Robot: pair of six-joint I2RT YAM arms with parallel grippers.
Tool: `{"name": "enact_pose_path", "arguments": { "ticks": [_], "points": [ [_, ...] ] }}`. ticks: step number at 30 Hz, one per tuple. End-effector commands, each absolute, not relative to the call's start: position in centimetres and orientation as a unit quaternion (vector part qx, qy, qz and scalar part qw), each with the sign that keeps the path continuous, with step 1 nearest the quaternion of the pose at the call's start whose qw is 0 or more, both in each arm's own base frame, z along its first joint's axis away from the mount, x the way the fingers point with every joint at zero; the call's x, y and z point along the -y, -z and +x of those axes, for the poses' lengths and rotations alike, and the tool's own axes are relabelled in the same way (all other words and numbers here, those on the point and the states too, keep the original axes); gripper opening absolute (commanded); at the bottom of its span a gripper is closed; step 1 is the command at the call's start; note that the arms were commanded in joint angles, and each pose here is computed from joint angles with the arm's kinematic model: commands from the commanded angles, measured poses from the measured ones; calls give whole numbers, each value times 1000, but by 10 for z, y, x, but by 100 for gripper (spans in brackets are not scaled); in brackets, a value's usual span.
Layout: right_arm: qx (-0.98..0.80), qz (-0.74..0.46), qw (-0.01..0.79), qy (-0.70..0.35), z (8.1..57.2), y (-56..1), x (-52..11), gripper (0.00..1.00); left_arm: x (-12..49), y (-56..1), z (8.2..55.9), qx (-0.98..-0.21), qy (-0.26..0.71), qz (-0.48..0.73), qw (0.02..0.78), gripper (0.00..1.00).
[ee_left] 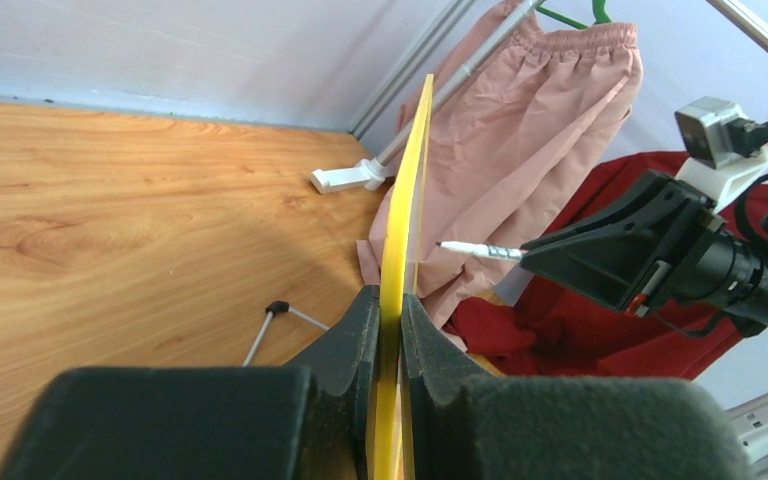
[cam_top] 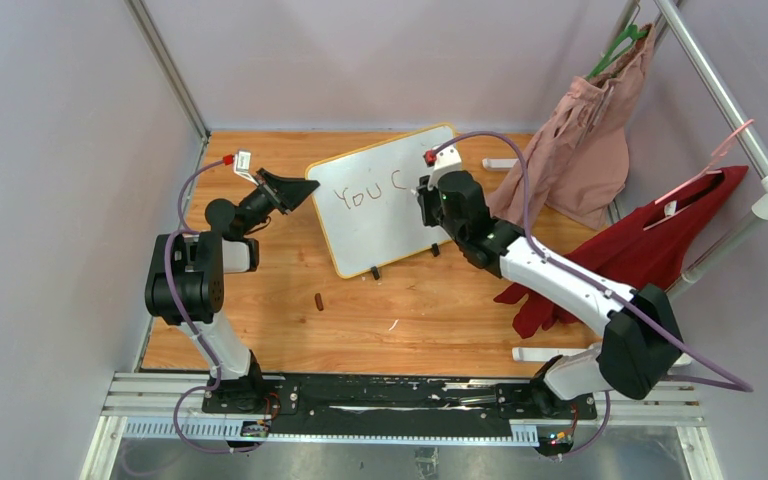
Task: Write a sentence on the whiteboard
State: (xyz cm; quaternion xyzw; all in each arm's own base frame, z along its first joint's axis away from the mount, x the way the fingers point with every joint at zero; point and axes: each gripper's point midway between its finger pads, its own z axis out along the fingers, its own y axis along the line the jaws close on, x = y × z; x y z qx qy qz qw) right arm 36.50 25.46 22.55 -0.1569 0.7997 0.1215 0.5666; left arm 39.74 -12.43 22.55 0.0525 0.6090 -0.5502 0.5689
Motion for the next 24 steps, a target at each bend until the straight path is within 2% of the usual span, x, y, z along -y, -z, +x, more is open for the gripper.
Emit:
{"name": "enact_pose_path", "arguments": {
  "ticks": [1,24],
  "points": [
    [-777,-123,604,-127,372,-256,-243,0,124,-237,393,-595,542,71,589,0],
    [-776,-94,609,-137,399,-263,-248,0,125,-236,393,-595,543,72,588,0]
  ]
}}
